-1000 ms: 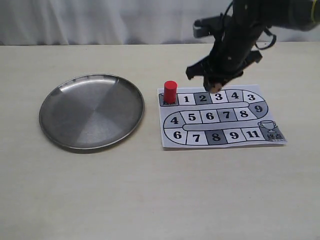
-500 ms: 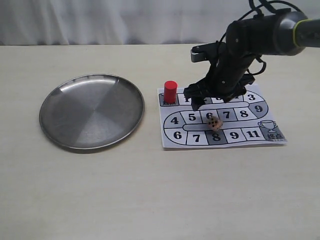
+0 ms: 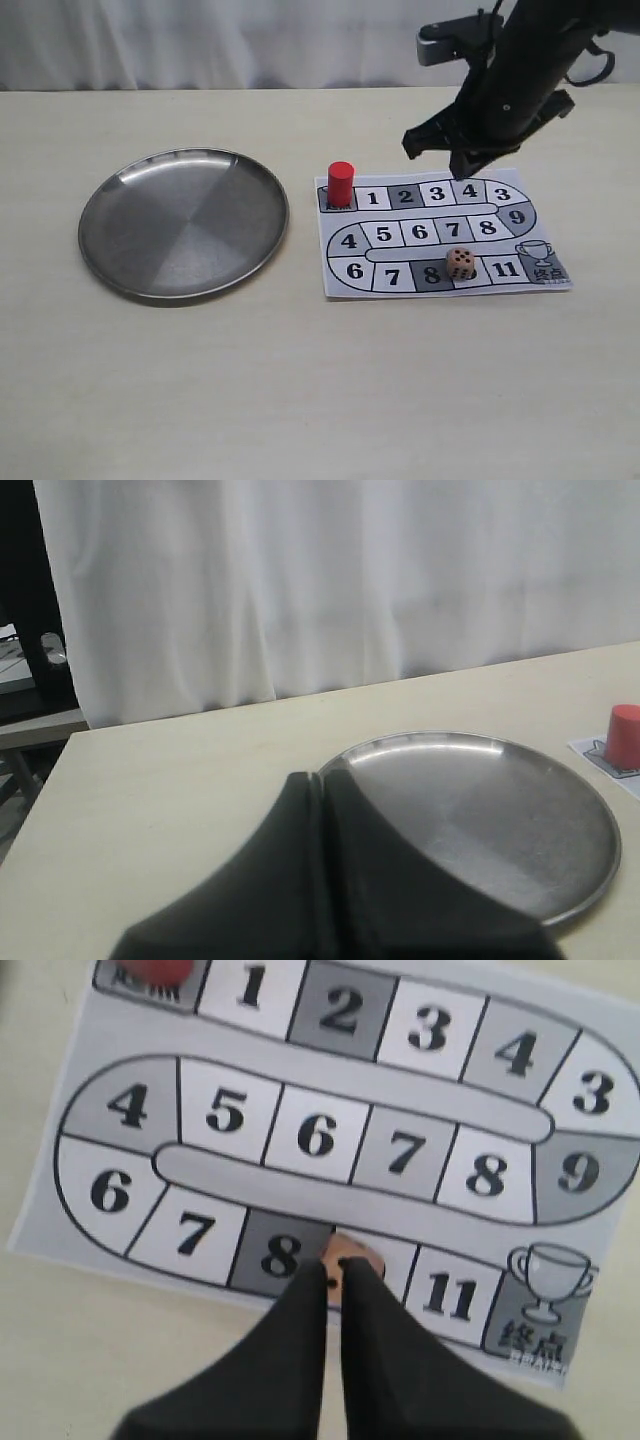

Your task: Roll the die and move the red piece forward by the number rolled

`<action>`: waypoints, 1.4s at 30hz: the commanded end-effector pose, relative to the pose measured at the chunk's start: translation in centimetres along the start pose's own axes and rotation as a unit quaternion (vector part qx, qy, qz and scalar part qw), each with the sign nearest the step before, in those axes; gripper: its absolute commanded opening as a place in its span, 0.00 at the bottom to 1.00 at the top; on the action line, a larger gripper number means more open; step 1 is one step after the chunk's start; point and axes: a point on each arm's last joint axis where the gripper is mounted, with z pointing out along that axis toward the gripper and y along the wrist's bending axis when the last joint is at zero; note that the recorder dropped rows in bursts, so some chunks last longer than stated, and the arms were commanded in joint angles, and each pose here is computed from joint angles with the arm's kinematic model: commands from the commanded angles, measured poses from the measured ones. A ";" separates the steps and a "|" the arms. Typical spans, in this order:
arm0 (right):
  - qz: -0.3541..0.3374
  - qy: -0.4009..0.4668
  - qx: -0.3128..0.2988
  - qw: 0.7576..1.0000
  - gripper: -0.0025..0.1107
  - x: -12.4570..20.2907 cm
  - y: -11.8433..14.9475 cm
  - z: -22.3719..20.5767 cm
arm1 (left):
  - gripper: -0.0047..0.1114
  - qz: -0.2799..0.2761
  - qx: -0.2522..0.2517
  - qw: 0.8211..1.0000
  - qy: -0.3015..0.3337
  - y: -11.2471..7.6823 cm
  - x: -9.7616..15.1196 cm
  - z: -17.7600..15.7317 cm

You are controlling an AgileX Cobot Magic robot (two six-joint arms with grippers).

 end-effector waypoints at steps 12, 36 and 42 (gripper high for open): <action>0.006 0.038 -0.003 0.999 0.06 8.2 0.4 8.1 | 0.04 -0.001 0.005 1.000 -0.005 -0.1 0.0 0.0; 0.005 0.021 -0.005 1.000 0.06 8.3 0.4 8.4 | 0.04 -0.001 0.005 1.000 -0.005 -0.1 0.0 0.0; 0.011 0.014 -0.008 1.000 0.06 7.8 0.5 8.0 | 0.04 -0.001 0.005 1.000 -0.005 -0.1 0.0 0.0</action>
